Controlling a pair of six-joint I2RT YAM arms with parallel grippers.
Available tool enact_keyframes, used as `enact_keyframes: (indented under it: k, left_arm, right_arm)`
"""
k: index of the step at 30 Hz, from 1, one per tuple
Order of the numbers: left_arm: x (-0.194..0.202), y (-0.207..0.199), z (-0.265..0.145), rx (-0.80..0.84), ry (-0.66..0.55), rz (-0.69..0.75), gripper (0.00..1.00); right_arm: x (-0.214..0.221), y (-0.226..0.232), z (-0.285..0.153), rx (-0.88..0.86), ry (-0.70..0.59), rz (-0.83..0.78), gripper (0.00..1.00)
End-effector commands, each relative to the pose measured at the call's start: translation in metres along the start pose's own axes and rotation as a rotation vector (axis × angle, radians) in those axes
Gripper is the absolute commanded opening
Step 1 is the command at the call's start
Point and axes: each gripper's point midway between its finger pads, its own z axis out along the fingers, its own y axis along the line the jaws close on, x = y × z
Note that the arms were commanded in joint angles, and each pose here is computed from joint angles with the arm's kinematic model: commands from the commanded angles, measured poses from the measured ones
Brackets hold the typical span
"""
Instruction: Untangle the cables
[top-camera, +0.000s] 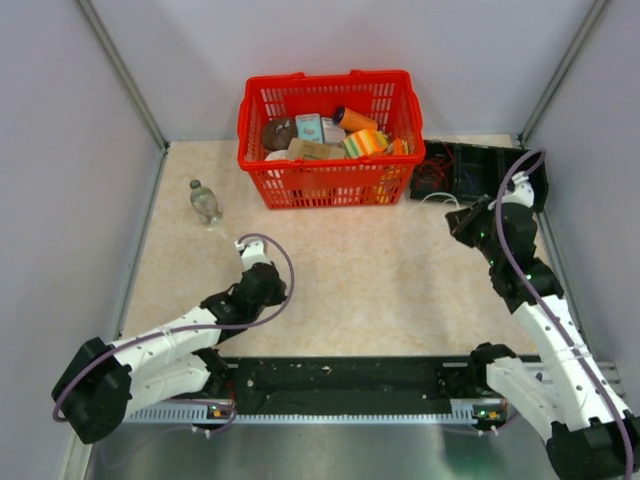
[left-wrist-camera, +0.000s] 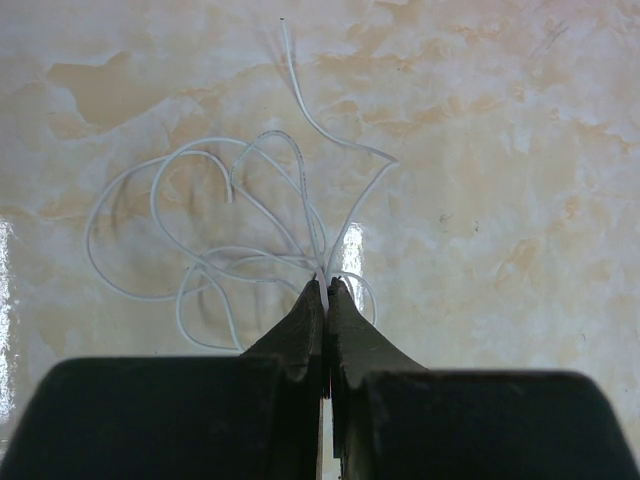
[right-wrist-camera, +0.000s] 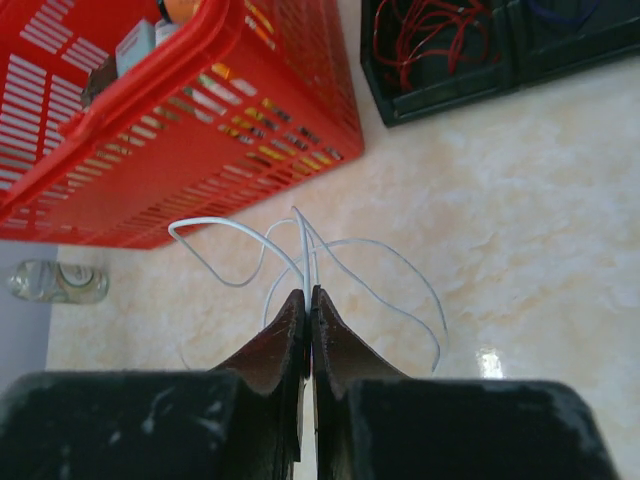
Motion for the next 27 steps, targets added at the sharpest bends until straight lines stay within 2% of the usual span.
enact_keyframes:
  k: [1,4,11,13,17,21,27]
  left_arm:
    - [-0.016,-0.016,-0.004,0.067,-0.050,-0.016,0.00]
    - [-0.016,-0.016,-0.007,0.087,-0.065,-0.025,0.00]
    - [-0.020,-0.022,-0.011,0.148,-0.099,-0.025,0.00]
    - [-0.019,-0.023,-0.011,0.155,-0.095,-0.023,0.00]
    - [-0.019,-0.022,-0.013,0.162,-0.104,-0.025,0.00]
    - [-0.020,-0.021,-0.015,0.173,-0.117,-0.033,0.00]
    - [-0.020,-0.023,-0.015,0.179,-0.118,-0.032,0.00]
  right_arm:
    - [-0.049,-0.012,-0.008,0.123,-0.086,-0.067,0.00]
    - [-0.078,-0.024,-0.002,0.204,-0.114,-0.054,0.00]
    - [-0.145,-0.053,0.027,0.330,-0.205,0.092,0.00]
    - [-0.160,-0.054,0.039,0.318,-0.218,0.116,0.00]
    - [-0.177,-0.065,0.074,0.308,-0.208,0.176,0.00]
    - [-0.198,-0.076,0.092,0.354,-0.251,0.185,0.00]
    - [-0.196,-0.098,0.133,0.354,-0.222,0.266,0.00]
